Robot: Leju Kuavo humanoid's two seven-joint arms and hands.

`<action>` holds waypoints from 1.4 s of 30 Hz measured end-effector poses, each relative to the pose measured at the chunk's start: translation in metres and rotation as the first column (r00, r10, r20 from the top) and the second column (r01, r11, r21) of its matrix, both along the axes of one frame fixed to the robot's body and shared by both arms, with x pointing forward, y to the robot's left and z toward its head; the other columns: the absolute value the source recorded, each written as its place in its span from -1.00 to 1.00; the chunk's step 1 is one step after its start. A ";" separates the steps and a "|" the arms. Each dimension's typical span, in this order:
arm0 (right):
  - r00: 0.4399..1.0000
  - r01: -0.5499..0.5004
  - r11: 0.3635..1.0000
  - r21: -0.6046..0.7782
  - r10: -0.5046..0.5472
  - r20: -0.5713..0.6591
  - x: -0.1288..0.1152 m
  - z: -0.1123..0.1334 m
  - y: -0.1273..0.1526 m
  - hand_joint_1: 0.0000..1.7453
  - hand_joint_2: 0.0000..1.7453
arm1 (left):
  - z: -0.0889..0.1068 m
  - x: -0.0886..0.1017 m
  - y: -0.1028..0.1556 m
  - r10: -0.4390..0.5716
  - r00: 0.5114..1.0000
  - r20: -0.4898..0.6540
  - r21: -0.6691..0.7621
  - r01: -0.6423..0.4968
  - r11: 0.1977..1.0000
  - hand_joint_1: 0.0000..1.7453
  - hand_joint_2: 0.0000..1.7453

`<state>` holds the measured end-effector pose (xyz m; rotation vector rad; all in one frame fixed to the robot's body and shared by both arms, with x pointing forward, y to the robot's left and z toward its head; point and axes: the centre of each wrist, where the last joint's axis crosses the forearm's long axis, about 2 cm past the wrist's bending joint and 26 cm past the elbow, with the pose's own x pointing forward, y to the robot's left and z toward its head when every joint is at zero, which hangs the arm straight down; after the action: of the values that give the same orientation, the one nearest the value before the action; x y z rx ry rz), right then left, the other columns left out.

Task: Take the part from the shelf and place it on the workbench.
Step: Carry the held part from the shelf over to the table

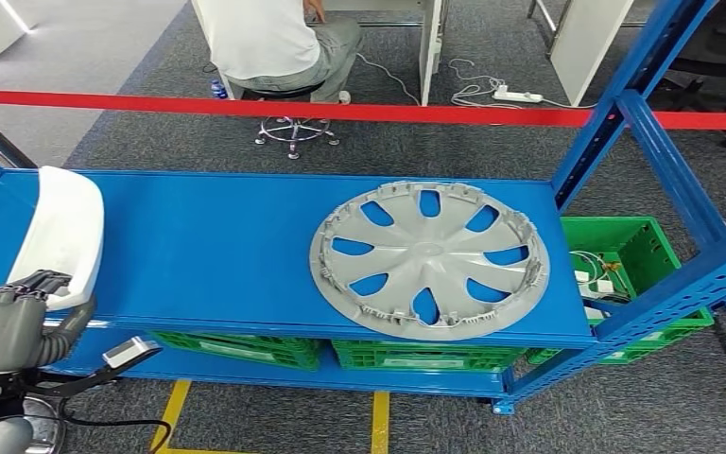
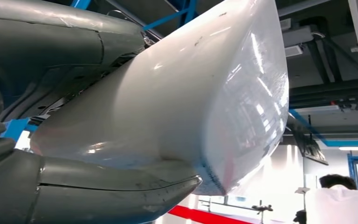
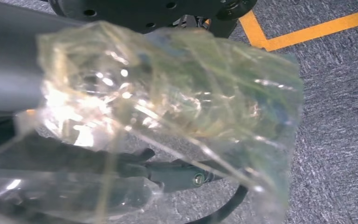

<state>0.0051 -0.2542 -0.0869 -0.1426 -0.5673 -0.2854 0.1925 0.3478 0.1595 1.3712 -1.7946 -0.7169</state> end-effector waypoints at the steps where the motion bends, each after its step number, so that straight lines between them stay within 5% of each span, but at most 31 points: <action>1: 1.000 0.000 1.000 0.000 0.000 0.000 0.000 0.000 0.000 -1.00 -1.00 | 0.000 0.000 0.000 0.001 1.000 0.000 0.000 -0.001 1.000 1.00 1.00; 42: 1.000 -0.028 1.000 -0.002 0.028 0.010 0.005 0.000 0.000 -1.00 -1.00 | 0.000 0.000 0.001 0.001 1.000 -0.001 -0.006 -0.001 1.000 1.00 1.00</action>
<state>0.0098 -0.2543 -0.0867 -0.1352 -0.5793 -0.2590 0.1927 0.3487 0.1598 1.3674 -1.7932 -0.7108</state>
